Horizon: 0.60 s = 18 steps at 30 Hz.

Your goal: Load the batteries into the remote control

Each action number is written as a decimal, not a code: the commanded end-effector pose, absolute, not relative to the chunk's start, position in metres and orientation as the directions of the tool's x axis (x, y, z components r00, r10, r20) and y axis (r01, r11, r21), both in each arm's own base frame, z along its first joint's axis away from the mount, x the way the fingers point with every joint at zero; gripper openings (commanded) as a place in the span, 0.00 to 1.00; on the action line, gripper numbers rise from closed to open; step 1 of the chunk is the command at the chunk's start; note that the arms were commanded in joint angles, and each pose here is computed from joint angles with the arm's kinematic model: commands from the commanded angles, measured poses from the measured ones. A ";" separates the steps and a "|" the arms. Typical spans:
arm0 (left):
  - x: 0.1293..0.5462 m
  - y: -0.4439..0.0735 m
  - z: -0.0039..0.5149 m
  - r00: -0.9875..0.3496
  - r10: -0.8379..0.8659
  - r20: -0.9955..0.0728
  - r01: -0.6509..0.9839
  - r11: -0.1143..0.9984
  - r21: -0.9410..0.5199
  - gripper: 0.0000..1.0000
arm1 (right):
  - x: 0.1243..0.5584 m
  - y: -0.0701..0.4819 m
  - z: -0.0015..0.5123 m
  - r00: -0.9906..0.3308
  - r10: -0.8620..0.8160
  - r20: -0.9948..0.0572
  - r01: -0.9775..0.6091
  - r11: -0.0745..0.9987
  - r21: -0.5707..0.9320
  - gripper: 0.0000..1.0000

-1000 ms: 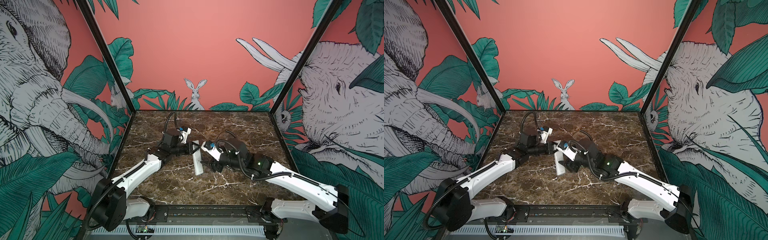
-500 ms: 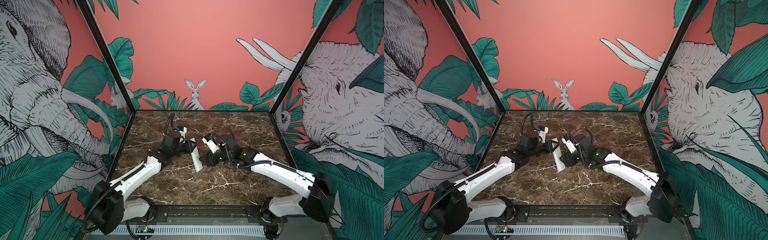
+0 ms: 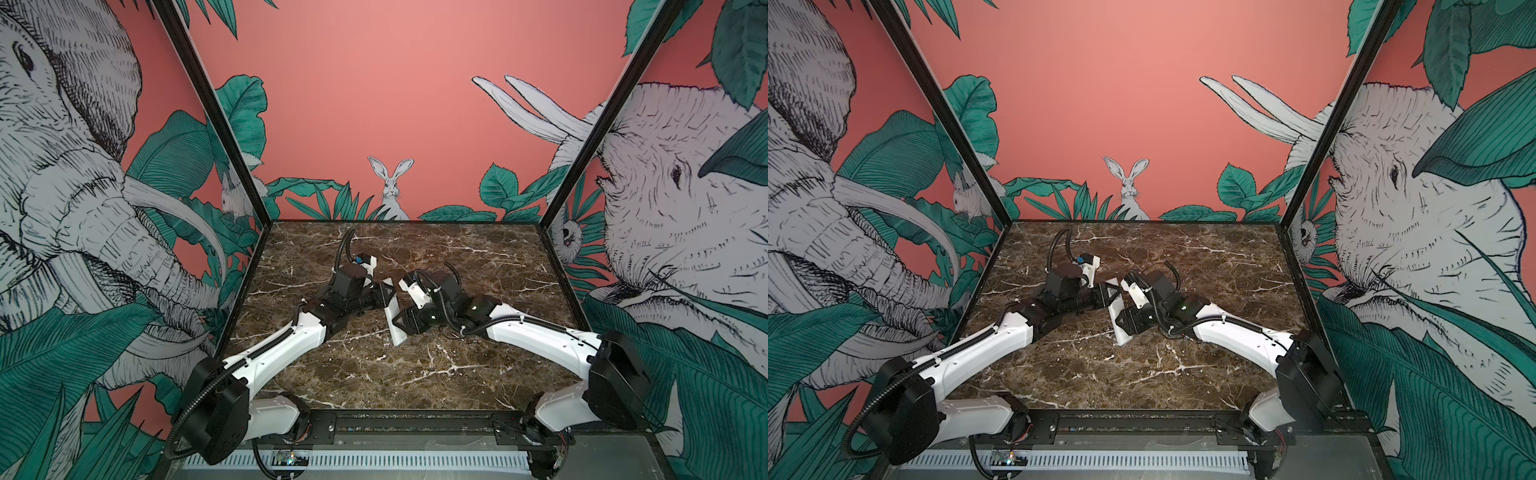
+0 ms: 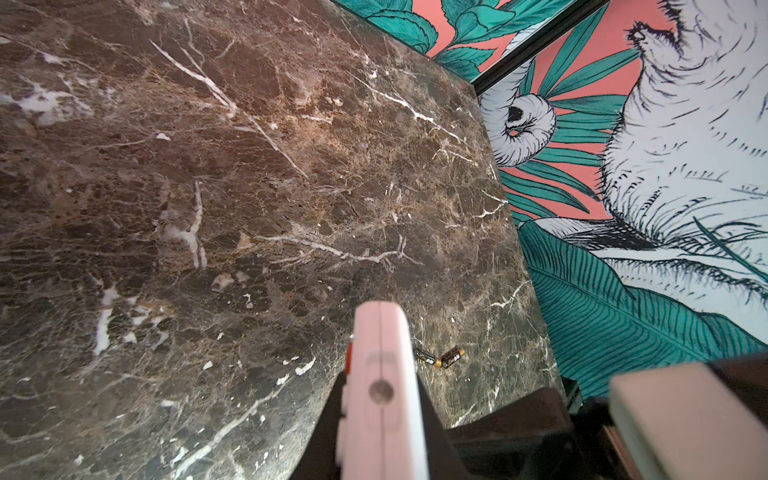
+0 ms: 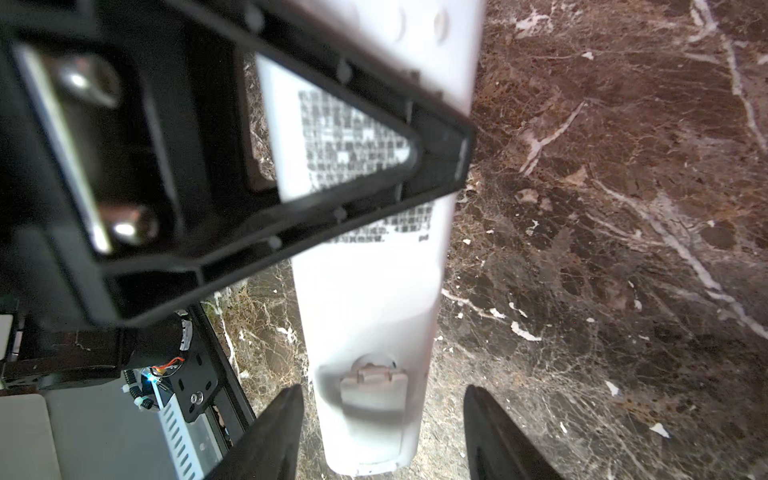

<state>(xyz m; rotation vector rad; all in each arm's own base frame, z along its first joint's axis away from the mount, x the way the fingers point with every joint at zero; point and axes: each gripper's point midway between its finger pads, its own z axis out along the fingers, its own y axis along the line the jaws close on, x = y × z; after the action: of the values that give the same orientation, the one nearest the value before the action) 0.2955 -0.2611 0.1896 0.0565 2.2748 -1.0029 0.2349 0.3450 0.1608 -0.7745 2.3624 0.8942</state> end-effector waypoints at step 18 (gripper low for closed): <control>0.301 -0.268 0.209 -0.765 -0.237 -0.599 0.316 0.673 -0.669 0.00 | 0.238 0.355 0.158 -0.726 -0.305 -0.616 -0.650 0.595 0.473 0.40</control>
<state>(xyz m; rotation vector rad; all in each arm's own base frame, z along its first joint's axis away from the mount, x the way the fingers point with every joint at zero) 0.2965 -0.2613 0.1887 0.0524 2.2753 -1.0017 0.2351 0.3535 0.1602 -0.7700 2.3555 0.9520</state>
